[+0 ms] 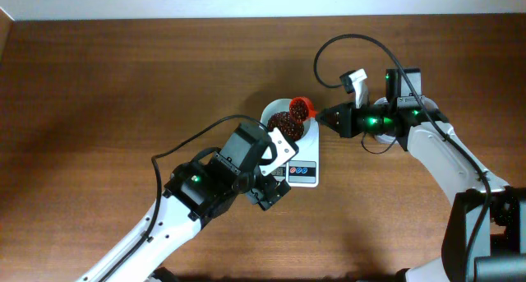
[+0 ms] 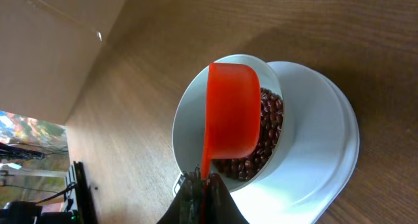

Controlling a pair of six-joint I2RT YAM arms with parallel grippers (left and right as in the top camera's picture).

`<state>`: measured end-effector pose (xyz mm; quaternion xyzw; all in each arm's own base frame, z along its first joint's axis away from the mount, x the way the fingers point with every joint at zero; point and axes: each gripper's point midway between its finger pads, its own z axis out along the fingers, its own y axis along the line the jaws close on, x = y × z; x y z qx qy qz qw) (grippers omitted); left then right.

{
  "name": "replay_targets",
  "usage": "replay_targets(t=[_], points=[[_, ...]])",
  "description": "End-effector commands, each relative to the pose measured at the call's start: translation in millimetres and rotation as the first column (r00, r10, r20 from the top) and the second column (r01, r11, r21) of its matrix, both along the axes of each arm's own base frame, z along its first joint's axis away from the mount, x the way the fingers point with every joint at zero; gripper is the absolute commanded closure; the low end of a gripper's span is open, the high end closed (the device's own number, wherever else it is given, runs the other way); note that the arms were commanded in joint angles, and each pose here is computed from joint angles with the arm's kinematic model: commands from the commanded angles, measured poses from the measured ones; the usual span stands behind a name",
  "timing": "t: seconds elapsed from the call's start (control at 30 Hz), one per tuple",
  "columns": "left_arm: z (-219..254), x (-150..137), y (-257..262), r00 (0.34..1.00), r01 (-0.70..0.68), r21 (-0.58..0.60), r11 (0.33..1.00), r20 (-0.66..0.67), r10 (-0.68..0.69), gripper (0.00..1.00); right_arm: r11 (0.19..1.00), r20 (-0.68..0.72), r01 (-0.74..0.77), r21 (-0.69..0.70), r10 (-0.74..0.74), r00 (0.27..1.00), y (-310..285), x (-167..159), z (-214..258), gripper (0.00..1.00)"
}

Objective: Scoop item into bowl and weigh 50g on scale
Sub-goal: 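Move the scoop over the white bowl and pour beans in, then hold the red scoop tipped over the white bowl, shaking beans out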

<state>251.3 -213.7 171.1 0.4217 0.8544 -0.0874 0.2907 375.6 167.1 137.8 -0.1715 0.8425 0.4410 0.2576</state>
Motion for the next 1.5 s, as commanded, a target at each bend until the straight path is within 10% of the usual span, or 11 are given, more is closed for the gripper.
replay_targets(t=[0.0,1.47], points=[[2.9,-0.8,0.5,1.0,-0.007,-0.018,1.0,-0.001,0.007,0.01,0.999,0.064,-0.043,-0.025,0.045,0.997,4.0,0.4,-1.3,0.96],[3.0,-0.8,0.4,1.0,-0.007,-0.018,1.0,-0.001,0.007,0.01,0.984,0.183,-0.12,-0.131,0.143,0.973,24.4,-2.4,-7.8,0.96]])
